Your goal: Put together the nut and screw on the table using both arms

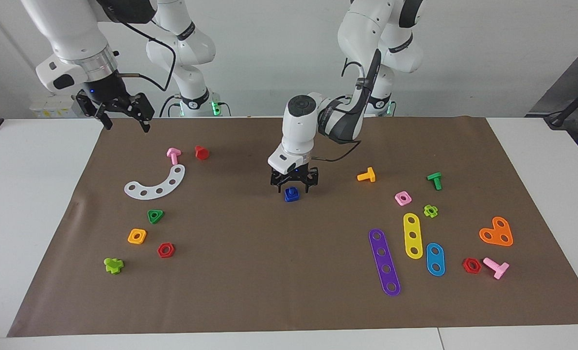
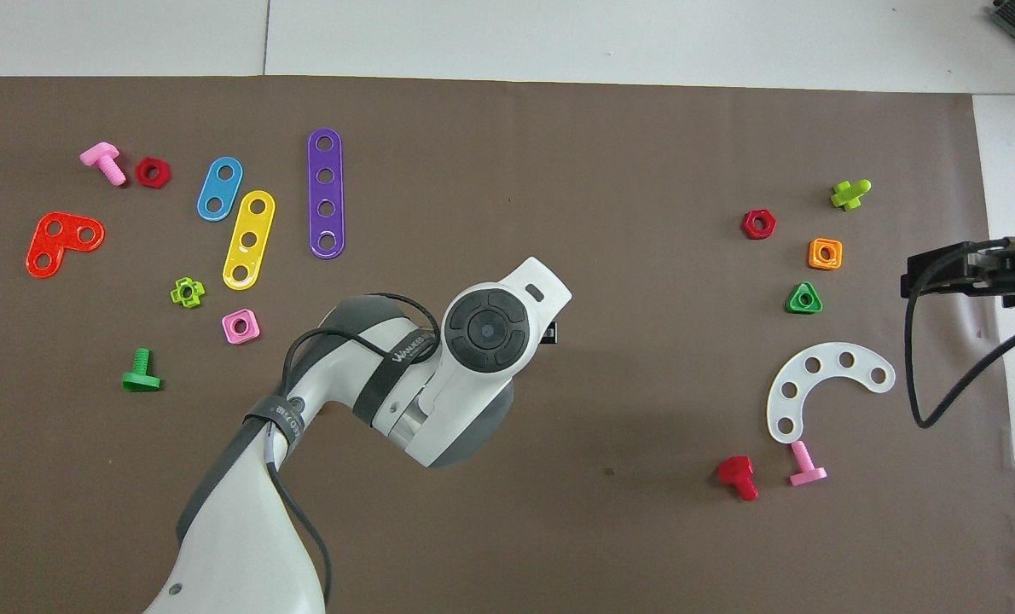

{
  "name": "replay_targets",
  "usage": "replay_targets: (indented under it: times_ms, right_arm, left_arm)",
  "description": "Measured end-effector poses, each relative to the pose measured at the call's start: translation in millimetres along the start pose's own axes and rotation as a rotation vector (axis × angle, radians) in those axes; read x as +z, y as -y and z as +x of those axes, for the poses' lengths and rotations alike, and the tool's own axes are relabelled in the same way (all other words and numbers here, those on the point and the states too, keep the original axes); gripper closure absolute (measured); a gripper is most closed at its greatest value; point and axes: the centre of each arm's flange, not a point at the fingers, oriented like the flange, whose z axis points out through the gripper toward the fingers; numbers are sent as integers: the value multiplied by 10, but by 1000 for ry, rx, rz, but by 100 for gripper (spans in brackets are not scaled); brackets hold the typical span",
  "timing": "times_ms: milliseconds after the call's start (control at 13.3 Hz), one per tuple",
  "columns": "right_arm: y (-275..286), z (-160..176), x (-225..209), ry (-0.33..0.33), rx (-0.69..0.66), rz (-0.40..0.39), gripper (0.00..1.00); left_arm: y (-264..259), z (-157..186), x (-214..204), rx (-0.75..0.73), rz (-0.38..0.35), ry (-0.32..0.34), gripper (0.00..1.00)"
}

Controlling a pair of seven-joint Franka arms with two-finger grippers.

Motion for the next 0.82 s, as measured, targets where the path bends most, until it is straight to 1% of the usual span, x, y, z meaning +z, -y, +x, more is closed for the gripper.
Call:
replay_targets:
  times_ms: [150,300,600,825]
  right_arm:
    - [0,0,0,0,0,0,0]
    - [0,0,0,0,0,0,0]
    - [0,0,0,0,0,0,0]
    - [0,0,0,0,0,0,0]
  left_arm:
    - [97,63,-172,-15,1,-7,0]
    - [321,143,-389,-17,14,3,0]
    - [1196,373,-783,35,20,-14,0]
    - [1924,553,-1048,78,37,-8,0]
